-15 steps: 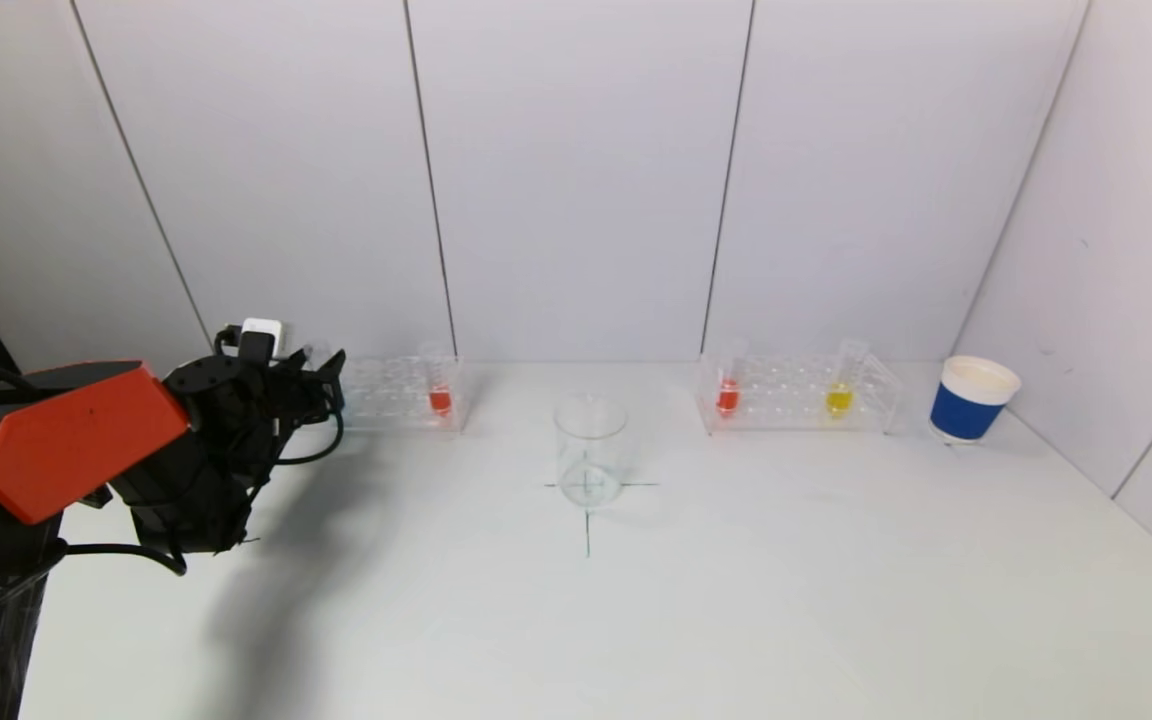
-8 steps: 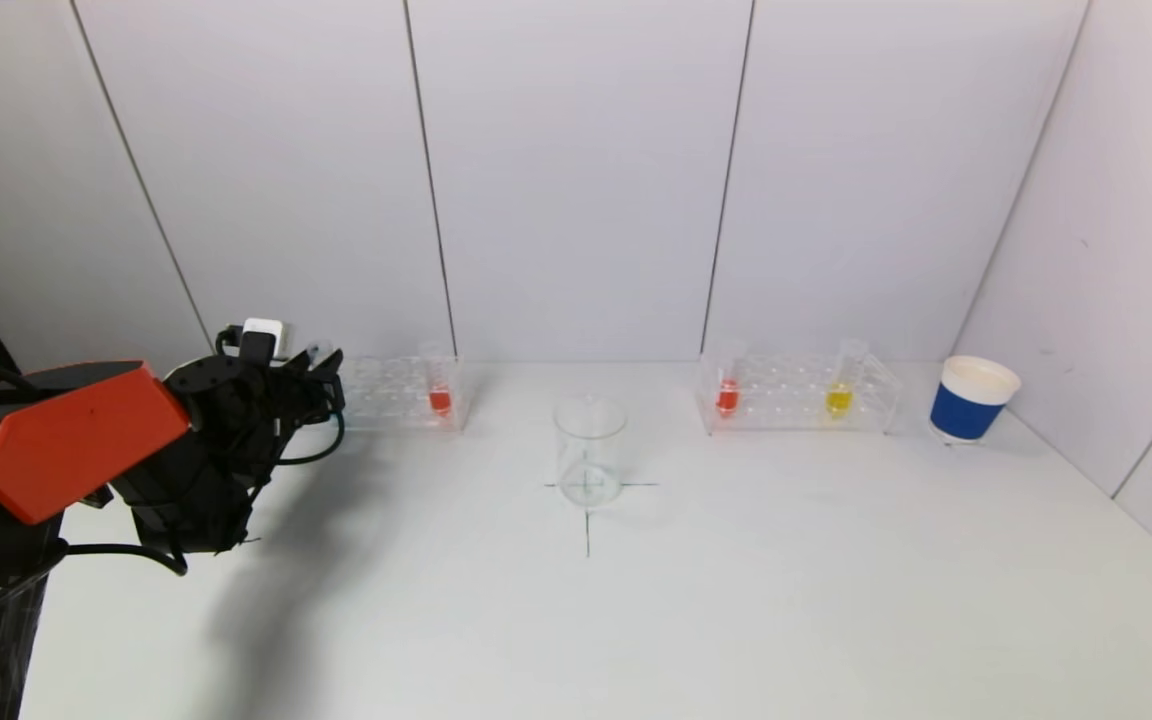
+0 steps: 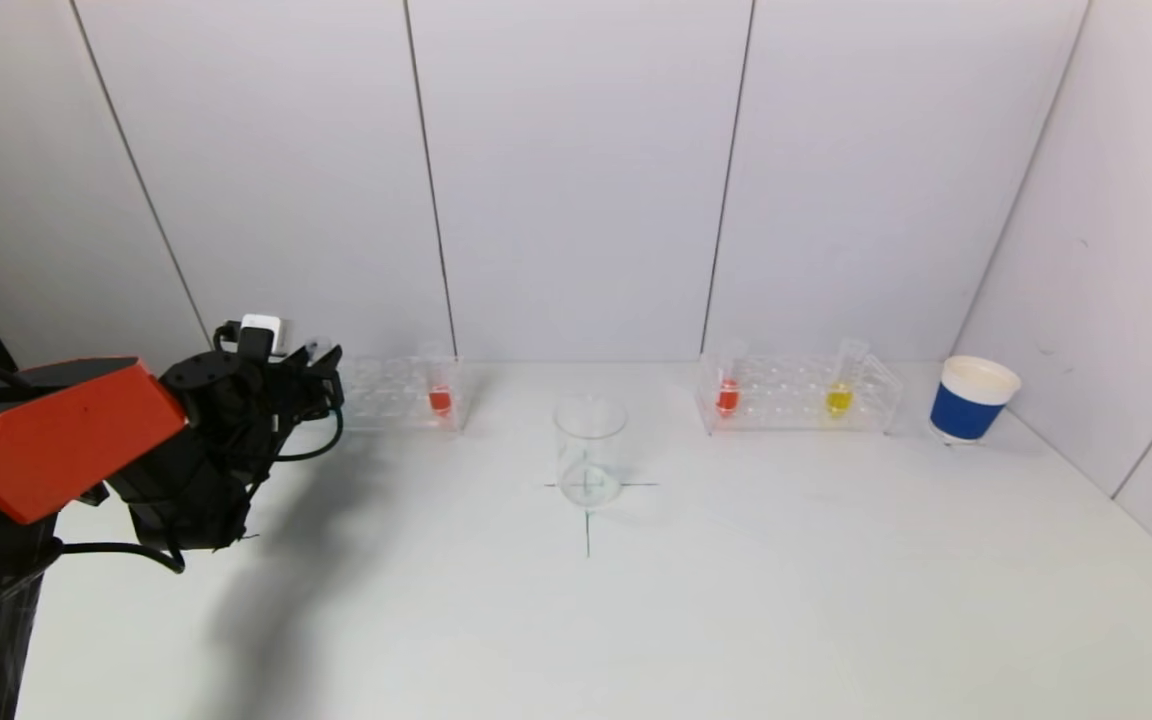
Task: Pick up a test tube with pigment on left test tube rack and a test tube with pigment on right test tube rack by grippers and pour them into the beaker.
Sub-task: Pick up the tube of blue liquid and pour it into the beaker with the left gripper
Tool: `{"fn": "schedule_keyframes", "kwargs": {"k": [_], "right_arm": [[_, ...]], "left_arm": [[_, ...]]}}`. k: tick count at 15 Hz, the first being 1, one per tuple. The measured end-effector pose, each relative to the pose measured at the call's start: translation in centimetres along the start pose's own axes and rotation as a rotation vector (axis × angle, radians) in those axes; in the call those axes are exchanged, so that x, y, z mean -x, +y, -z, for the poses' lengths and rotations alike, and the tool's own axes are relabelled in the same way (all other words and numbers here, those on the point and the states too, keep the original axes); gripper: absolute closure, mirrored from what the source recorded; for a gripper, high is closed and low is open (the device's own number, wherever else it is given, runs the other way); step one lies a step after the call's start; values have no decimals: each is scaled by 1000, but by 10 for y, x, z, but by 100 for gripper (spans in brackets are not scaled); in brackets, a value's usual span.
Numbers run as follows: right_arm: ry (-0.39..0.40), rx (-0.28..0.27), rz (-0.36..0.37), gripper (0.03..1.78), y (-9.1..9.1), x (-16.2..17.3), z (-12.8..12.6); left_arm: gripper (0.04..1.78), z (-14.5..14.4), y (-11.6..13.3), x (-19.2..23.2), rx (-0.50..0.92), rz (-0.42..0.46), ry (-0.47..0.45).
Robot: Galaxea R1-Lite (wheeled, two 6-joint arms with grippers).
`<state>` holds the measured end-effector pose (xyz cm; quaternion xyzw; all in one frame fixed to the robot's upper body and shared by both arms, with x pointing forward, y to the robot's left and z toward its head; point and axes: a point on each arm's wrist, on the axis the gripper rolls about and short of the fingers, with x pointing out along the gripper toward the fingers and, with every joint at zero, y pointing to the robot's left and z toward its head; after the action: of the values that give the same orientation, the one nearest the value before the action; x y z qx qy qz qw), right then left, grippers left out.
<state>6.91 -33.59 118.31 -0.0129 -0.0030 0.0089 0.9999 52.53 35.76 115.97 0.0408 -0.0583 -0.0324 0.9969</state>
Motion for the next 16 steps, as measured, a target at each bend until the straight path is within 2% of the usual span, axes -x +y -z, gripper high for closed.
{"fn": "schedule_keyframes", "kwargs": {"k": [3, 6, 12, 16], "right_arm": [[0, 0, 0, 4, 0, 0, 0], [0, 0, 0, 4, 0, 0, 0], [0, 0, 0, 4, 0, 0, 0], [0, 0, 0, 4, 0, 0, 0]], "left_arm": [[138, -14, 1, -1, -1, 1, 1], [138, -41, 4, -4, -3, 0, -11], [138, -113, 0, -14, -2, 20, -35], [138, -162, -21, -21, 6, 76, -44]]}}
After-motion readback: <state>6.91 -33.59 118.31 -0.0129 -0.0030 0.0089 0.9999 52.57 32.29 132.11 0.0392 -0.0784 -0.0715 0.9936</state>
